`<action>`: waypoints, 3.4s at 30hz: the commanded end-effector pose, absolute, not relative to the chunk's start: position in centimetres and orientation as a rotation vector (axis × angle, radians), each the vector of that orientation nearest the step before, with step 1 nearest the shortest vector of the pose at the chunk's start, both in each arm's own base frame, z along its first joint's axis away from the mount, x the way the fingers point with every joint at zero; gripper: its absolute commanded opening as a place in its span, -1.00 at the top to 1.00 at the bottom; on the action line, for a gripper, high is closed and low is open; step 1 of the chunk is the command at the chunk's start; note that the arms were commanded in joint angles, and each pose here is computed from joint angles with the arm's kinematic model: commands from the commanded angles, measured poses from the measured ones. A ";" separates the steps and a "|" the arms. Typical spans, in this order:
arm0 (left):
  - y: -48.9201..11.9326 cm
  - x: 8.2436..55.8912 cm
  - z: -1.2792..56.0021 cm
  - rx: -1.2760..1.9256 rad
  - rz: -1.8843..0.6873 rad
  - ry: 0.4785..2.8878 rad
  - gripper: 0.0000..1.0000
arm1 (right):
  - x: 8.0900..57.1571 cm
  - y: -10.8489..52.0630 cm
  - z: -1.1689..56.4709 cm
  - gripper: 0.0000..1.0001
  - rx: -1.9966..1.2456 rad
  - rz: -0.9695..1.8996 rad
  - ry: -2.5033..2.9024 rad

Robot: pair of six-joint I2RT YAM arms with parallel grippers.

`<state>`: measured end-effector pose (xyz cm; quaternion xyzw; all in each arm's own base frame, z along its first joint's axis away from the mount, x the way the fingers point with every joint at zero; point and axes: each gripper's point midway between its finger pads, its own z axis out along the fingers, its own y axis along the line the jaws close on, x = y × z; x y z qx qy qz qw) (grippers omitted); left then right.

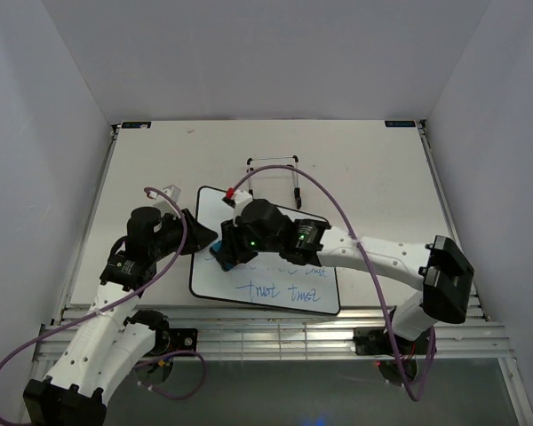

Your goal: Erase the whiteboard

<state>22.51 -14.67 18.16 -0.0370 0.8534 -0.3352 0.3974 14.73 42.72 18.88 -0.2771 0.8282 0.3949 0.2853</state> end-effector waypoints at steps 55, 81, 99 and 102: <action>-13.1 23.9 20.0 0.049 -0.669 2.029 1.00 | 14.2 26.2 7.6 0.85 -0.571 0.382 2.542; -10.6 24.9 19.0 -0.095 -0.520 2.071 1.00 | 13.5 18.5 2.6 0.85 -0.262 0.667 2.628; -8.6 25.4 18.5 -0.203 -0.403 2.081 1.00 | 14.9 12.7 -0.1 0.85 0.053 0.436 2.740; -8.7 25.3 18.6 -0.197 -0.411 2.079 1.00 | 15.1 12.7 0.2 0.85 0.052 0.430 2.735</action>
